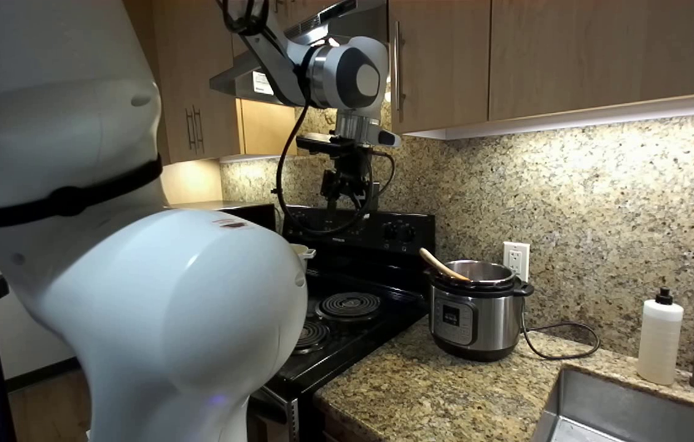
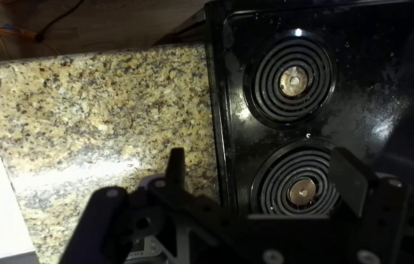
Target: Remove the wooden spoon from the cooker and put it on the counter
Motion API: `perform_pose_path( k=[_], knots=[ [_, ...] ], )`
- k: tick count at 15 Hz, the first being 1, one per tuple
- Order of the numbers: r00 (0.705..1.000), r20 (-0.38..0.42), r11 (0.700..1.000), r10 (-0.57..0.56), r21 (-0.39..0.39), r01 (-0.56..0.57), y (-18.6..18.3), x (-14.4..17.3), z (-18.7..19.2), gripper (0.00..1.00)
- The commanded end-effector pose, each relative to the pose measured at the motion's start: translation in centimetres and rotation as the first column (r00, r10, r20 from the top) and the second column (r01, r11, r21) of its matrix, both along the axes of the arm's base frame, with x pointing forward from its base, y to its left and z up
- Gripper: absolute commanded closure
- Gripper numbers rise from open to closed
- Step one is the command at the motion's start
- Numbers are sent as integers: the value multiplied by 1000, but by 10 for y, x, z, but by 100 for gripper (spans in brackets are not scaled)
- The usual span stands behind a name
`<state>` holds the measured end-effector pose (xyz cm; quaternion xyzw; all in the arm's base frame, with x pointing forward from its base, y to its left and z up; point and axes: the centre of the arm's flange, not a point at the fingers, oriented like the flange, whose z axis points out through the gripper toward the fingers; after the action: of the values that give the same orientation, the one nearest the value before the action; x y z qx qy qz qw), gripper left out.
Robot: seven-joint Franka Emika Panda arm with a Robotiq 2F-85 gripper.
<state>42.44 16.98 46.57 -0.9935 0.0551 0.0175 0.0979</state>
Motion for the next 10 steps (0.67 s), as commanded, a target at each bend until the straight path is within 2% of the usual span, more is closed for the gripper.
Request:
perform_pose_path(
  k=[1, 4, 6, 10],
  knots=[
    [986, 106, 991, -131, -18, 133, -3, 12, -30, 0],
    [951, 154, 962, -267, -20, 273, -7, 18, -63, 0],
    [913, 211, 931, -349, -35, 364, -7, 17, -85, 0],
    [836, 365, 881, -409, -82, 467, 2, 17, -117, 0]
  ],
)
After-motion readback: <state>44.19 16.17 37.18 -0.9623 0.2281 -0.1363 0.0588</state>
